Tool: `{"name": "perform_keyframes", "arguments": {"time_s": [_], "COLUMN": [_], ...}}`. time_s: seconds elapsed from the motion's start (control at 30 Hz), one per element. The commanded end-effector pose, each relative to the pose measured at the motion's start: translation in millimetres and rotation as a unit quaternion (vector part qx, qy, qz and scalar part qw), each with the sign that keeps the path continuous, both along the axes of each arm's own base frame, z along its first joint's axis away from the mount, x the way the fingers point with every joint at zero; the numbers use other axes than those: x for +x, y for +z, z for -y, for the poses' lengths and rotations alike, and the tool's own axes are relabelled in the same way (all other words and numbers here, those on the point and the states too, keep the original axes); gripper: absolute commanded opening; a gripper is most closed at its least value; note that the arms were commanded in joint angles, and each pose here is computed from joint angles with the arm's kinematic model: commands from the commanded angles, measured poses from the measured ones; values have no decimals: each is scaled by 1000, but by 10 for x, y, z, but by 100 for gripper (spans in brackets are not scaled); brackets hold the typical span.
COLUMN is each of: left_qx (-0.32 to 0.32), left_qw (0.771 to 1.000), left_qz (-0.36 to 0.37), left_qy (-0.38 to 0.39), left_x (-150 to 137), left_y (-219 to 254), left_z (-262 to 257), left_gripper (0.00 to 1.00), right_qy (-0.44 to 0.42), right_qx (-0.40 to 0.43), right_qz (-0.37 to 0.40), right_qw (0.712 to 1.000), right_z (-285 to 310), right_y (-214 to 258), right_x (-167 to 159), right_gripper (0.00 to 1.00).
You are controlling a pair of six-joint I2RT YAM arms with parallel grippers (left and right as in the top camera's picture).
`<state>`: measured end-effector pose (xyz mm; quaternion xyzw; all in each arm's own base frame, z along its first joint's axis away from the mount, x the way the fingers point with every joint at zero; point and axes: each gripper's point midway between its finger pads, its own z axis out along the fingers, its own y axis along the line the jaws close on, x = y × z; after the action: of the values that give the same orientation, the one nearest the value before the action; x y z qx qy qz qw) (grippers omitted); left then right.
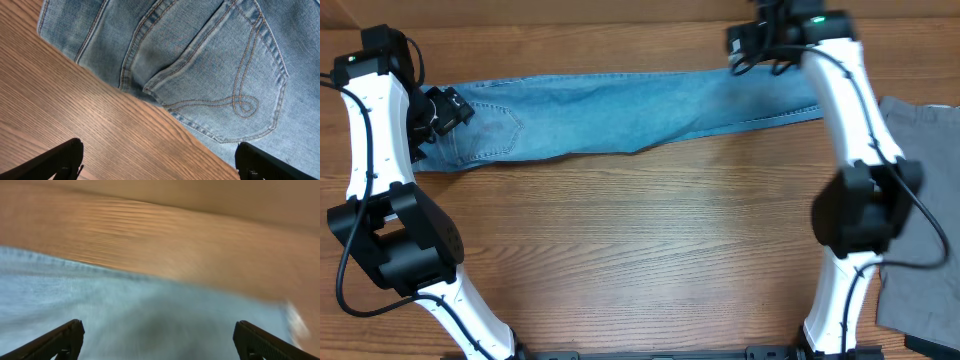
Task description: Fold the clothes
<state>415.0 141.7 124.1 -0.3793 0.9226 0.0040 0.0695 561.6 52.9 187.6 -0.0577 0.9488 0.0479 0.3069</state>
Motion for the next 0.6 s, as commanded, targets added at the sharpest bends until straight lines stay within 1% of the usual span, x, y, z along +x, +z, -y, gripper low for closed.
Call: {"name": "perform_keyframes", "arguments": {"time_s": [0.0, 0.03, 0.07, 0.17, 0.27, 0.33, 0.37, 0.4, 0.5, 0.53, 0.57], "left_qx": [-7, -7, -7, -7, -7, -7, -7, -7, -7, -7, -7], "left_qw": [1000, 1000, 1000, 1000, 1000, 1000, 1000, 1000, 1000, 1000, 1000], "left_qz": [-8, -8, -8, -8, -8, -8, -8, -8, -8, -8, -8], "left_qy": [-10, -10, -10, -10, -10, -10, -10, -10, -10, -10, -10], "left_x": [-1, -1, -1, -1, 0, -1, -1, 0, -1, 0, 0], "left_y": [-67, -68, -67, -68, -66, -66, -67, -68, -67, -68, -68], "left_z": [37, 37, 37, 37, 37, 36, 37, 37, 37, 37, 37], "left_gripper": [100, 100, 100, 100, 100, 100, 100, 100, 100, 100, 100], "right_qy": [-229, -270, -290, -304, -328, -346, -347, -333, -276, -260, -261], "right_qx": [77, 98, 115, 164, 175, 188, 203, 233, 319, 335, 338], "right_qz": [-69, -97, -116, -164, -190, -206, -212, -219, -225, -226, -227], "right_qw": [968, 953, 943, 924, 909, 896, 891, 887, 878, 877, 875], "right_z": [679, 814, 884, 1009, 1151, 1180, 1143, 1039, 685, 579, 528], "right_y": [-35, -111, -168, -309, -493, -665, -745, -818, -921, -954, -1010], "right_x": [-288, -401, -474, -651, -768, -822, -827, -807, -718, -700, -695], "right_gripper": [100, 100, 100, 100, 99, 89, 83, 71, 60, 57, 56]}}
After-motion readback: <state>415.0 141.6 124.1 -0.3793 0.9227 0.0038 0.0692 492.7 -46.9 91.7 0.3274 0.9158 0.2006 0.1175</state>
